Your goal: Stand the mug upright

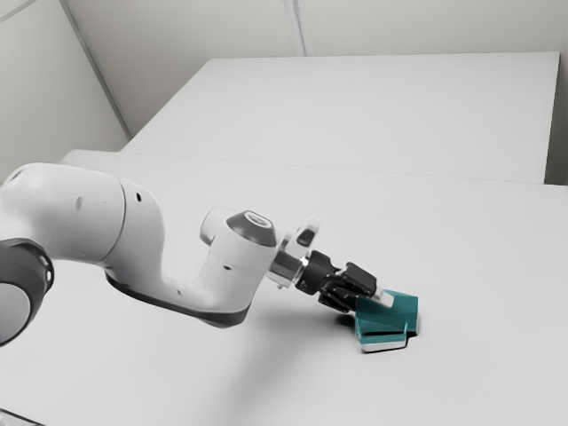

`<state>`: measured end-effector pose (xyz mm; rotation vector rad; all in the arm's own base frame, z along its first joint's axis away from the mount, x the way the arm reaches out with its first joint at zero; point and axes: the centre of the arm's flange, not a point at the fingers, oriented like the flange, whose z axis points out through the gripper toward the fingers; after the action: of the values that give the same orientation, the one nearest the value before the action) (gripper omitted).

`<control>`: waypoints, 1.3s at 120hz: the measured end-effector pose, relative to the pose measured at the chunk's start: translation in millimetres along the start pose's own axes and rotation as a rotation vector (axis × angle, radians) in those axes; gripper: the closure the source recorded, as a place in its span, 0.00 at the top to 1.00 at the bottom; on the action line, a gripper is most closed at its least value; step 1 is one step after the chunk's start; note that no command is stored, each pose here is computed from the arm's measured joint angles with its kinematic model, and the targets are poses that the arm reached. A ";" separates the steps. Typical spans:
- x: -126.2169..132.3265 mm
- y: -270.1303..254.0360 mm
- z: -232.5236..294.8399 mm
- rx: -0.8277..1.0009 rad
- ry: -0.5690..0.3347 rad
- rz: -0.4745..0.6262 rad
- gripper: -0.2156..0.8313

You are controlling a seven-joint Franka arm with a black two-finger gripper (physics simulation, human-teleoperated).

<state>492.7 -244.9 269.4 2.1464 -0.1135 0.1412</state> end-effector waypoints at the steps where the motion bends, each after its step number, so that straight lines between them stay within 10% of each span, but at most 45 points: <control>1: -0.1 -0.1 0.2 0.000 0.000 0.000 0.50; 92: 1.0 9.3 -2.0 -0.022 0.014 0.043 0.08; 156: 29.6 112.2 -153.1 0.309 -0.039 0.469 0.05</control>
<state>497.9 -178.8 449.7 2.3946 -0.6560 0.4112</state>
